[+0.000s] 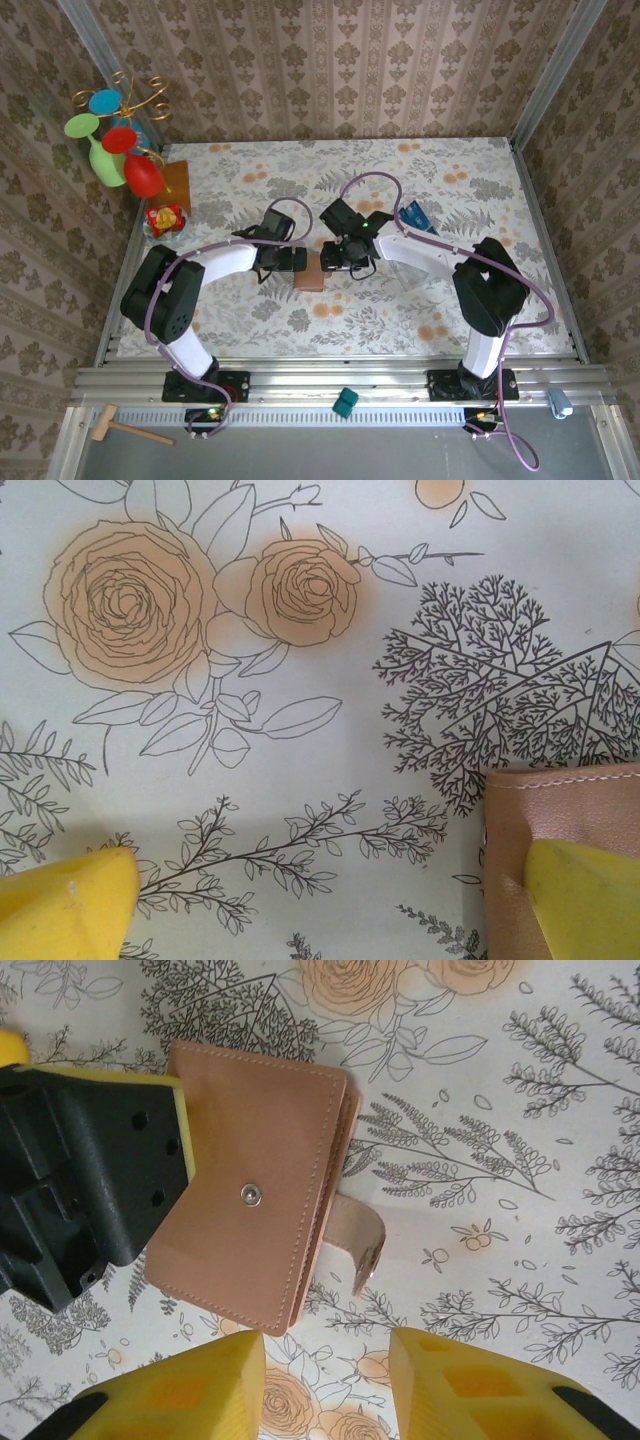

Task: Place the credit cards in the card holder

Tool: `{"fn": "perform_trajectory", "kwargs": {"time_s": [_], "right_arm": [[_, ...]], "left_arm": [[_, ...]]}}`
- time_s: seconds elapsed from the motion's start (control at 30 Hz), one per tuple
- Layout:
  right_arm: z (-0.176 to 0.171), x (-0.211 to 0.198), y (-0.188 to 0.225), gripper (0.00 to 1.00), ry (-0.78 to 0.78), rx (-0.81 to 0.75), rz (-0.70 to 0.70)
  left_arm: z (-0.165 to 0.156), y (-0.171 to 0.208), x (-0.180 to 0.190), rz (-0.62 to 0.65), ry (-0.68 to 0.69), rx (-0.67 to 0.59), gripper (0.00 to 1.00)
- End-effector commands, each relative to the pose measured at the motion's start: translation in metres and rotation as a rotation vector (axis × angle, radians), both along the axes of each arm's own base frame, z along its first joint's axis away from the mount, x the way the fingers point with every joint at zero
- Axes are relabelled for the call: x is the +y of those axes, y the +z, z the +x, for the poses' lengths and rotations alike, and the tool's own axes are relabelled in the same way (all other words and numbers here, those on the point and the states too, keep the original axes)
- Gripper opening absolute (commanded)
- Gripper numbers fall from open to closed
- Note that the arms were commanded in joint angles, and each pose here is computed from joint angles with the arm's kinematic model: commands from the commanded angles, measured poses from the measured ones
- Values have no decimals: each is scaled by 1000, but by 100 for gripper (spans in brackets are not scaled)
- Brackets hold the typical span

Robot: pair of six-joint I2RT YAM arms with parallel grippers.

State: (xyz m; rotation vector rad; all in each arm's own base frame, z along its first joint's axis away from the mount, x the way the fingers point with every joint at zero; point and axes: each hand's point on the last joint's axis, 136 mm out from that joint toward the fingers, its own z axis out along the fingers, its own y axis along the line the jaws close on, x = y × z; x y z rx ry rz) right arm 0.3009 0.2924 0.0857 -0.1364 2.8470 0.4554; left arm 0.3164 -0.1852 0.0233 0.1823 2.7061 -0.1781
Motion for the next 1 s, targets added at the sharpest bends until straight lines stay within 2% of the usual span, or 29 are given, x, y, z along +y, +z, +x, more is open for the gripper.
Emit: {"fn": "perform_trajectory", "kwargs": {"time_s": [0.0, 0.33, 0.97], "right_arm": [[0, -13, -9, 40, -32, 12, -63], [5, -3, -20, 36, -16, 33, -62], [13, 3, -16, 12, -15, 23, -44]], "left_arm": [[-17, -24, 25, 113, 37, 60, 100], [-17, -28, 22, 116, 31, 65, 100], [-18, -30, 19, 110, 25, 68, 100]]}}
